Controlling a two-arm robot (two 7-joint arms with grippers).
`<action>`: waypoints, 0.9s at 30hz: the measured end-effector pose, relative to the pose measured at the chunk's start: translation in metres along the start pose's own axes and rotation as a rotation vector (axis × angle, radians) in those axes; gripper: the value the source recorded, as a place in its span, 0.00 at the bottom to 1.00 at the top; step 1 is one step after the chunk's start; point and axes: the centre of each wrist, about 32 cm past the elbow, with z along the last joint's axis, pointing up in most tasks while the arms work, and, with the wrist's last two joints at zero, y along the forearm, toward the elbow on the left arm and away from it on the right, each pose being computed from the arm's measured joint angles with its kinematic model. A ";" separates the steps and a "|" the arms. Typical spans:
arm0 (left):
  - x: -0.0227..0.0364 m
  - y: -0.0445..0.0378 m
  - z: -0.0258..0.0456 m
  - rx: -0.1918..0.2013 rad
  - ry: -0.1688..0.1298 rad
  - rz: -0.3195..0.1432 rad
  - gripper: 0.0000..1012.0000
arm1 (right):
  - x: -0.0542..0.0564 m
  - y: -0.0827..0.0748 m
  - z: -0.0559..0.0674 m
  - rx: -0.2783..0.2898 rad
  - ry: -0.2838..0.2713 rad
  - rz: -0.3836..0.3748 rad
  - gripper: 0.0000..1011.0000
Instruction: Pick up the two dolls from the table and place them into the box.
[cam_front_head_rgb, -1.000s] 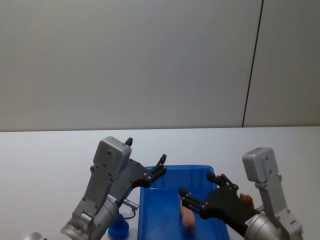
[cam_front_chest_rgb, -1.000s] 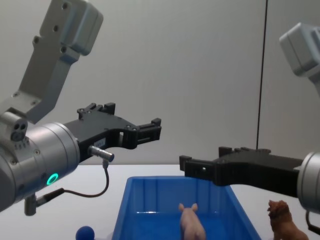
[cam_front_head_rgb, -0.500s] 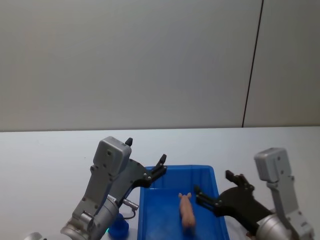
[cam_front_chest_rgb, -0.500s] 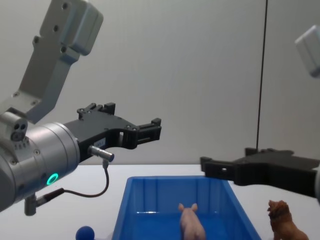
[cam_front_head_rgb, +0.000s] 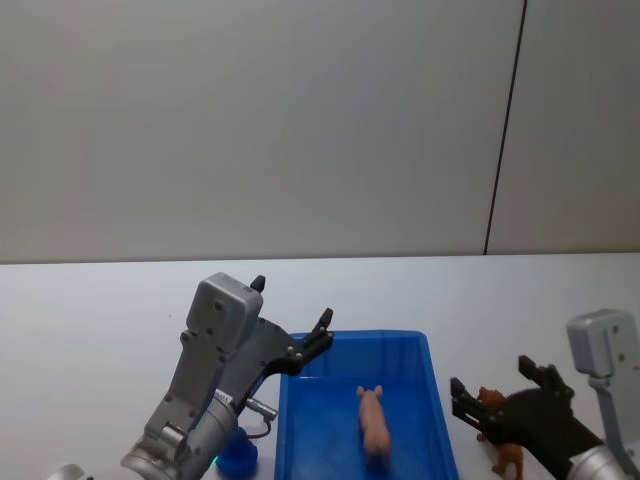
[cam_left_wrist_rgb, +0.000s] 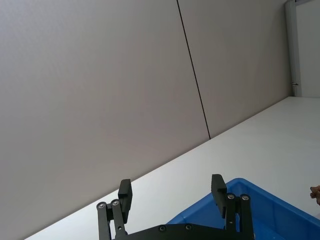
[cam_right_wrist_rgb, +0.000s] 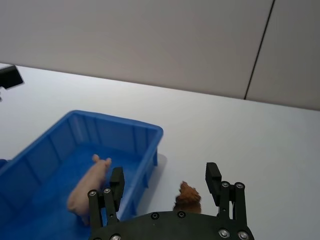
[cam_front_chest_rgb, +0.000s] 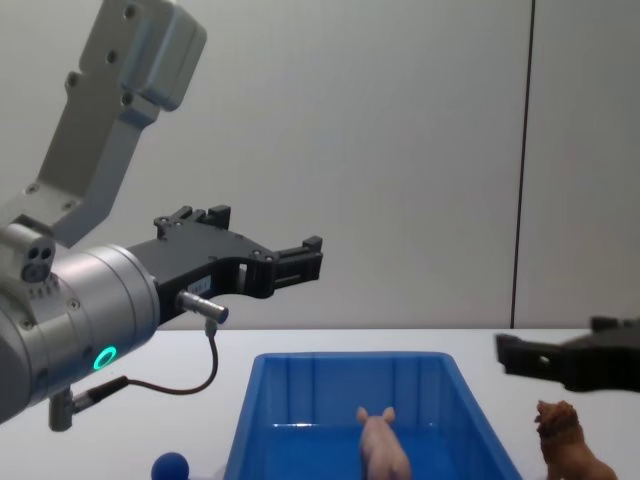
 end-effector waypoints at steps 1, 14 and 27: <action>0.0000 0.0000 0.0000 0.000 0.000 0.000 0.99 | 0.001 -0.001 -0.001 -0.006 0.000 -0.006 0.99; 0.0000 0.0000 0.0000 0.000 0.000 0.000 0.99 | 0.012 -0.007 -0.020 -0.084 0.019 -0.047 0.99; 0.0000 0.0000 0.0000 0.000 0.000 0.000 0.99 | 0.014 0.004 -0.045 -0.151 0.032 -0.010 0.98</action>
